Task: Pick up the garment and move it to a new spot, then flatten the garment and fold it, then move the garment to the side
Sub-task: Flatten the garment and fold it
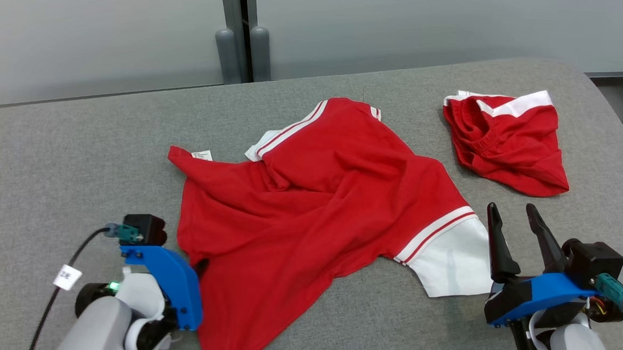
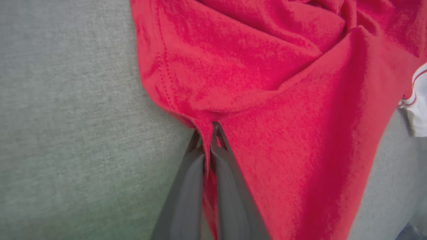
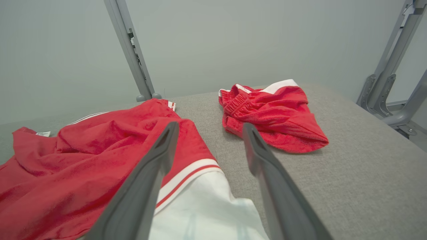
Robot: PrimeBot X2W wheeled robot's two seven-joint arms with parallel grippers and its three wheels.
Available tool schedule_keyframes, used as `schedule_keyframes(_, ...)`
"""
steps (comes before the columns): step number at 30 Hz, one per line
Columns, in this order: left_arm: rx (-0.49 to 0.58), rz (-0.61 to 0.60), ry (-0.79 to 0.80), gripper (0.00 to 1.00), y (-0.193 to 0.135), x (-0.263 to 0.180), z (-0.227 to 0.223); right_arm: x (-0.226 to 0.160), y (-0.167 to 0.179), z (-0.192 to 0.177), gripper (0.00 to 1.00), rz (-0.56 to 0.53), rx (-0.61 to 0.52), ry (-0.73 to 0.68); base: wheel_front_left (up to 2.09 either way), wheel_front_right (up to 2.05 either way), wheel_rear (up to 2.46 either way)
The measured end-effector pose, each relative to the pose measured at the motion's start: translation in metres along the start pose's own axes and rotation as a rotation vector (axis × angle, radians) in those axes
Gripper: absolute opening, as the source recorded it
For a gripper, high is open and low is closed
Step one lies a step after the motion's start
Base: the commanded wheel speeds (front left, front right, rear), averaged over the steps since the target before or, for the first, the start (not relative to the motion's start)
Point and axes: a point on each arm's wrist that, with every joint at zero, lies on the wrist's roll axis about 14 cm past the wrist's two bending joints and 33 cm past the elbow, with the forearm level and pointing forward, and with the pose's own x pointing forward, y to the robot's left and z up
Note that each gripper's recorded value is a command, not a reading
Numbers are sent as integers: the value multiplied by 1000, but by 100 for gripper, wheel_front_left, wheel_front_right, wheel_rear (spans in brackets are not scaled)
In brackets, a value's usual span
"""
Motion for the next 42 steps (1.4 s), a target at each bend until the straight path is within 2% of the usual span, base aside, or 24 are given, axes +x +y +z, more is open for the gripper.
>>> schedule_keyframes(13,-66,168,-62,0,82,-28,31,5,8,2,100,25,-3,-5,0,0,0)
schedule_keyframes(18,-94,216,-73,0,104,-37,36,3,5,5,100,25,-11,-11,0,0,0)
schedule_keyframes(19,-95,221,-74,34,106,-39,36,3,5,6,100,24,-12,-13,0,0,0)
schedule_keyframes(20,-95,224,-78,100,107,-40,36,3,4,7,100,24,-12,-15,0,0,0)
schedule_keyframes(24,-79,229,-153,100,109,-49,50,3,6,11,100,29,-11,-24,0,0,0)
schedule_keyframes(29,-7,226,-331,100,104,-74,81,1,17,22,100,63,-15,-65,0,0,0)
schedule_keyframes(35,116,217,-708,100,77,-133,126,-4,29,37,100,112,-41,-116,0,0,0)
schedule_keyframes(42,195,263,-977,100,49,-181,120,-13,55,51,100,196,-46,-181,0,0,0)
